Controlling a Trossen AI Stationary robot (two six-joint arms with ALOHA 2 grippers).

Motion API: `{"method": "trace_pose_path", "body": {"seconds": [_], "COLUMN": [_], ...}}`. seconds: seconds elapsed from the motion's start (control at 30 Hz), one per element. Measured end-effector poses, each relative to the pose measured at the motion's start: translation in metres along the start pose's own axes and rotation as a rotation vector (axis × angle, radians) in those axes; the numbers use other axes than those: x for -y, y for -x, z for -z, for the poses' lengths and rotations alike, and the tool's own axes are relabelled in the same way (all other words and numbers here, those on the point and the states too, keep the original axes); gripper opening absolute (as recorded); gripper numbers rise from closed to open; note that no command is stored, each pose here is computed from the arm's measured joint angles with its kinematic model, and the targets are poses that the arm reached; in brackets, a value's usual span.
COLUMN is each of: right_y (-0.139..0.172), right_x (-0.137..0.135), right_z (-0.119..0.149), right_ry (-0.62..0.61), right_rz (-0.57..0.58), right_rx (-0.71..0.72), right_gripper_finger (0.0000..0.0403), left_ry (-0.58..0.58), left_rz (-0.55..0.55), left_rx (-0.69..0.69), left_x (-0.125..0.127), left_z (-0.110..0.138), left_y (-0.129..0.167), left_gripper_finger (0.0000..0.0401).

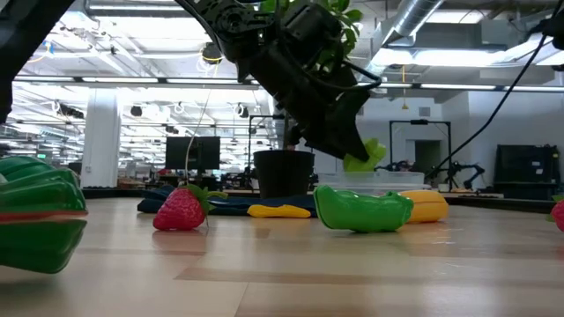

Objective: Pick and placing Produce into tupperware
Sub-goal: Put the green star fruit into the transparent container, then put the red strawberry into the transparent container

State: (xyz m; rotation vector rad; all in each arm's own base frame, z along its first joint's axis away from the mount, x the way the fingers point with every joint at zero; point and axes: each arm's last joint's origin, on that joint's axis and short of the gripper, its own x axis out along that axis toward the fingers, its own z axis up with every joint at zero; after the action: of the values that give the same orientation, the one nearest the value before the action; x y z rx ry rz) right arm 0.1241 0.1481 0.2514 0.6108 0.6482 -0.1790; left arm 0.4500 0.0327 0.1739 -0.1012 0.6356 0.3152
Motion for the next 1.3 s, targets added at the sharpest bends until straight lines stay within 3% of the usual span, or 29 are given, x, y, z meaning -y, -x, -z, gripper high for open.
{"method": "trace_pose_path", "body": {"seconds": [0.53, 1.1, 1.3], "right_y": [0.0, 0.0, 0.0], "right_x": [-0.0006, -0.0006, 0.0003], "right_z": [-0.0002, -0.0002, 0.0001], "right_ry": [-0.005, -0.004, 0.003], "right_rz": [-0.005, -0.005, 0.003], "right_rx": [0.002, 0.002, -0.002], "right_gripper_finger": [0.0155, 0.0155, 0.0155], "left_ry": [0.001, 0.018, 0.012], "left_rz": [-0.003, -0.027, 0.112], "left_rx": [0.001, 0.006, -0.049], "left_x": [-0.0004, -0.001, 0.0034], "left_z": [-0.0001, -0.0004, -0.0026], "left_y": [-0.0001, 0.0002, 0.0061], "left_gripper_finger": [0.0145, 0.0181, 0.018]}}
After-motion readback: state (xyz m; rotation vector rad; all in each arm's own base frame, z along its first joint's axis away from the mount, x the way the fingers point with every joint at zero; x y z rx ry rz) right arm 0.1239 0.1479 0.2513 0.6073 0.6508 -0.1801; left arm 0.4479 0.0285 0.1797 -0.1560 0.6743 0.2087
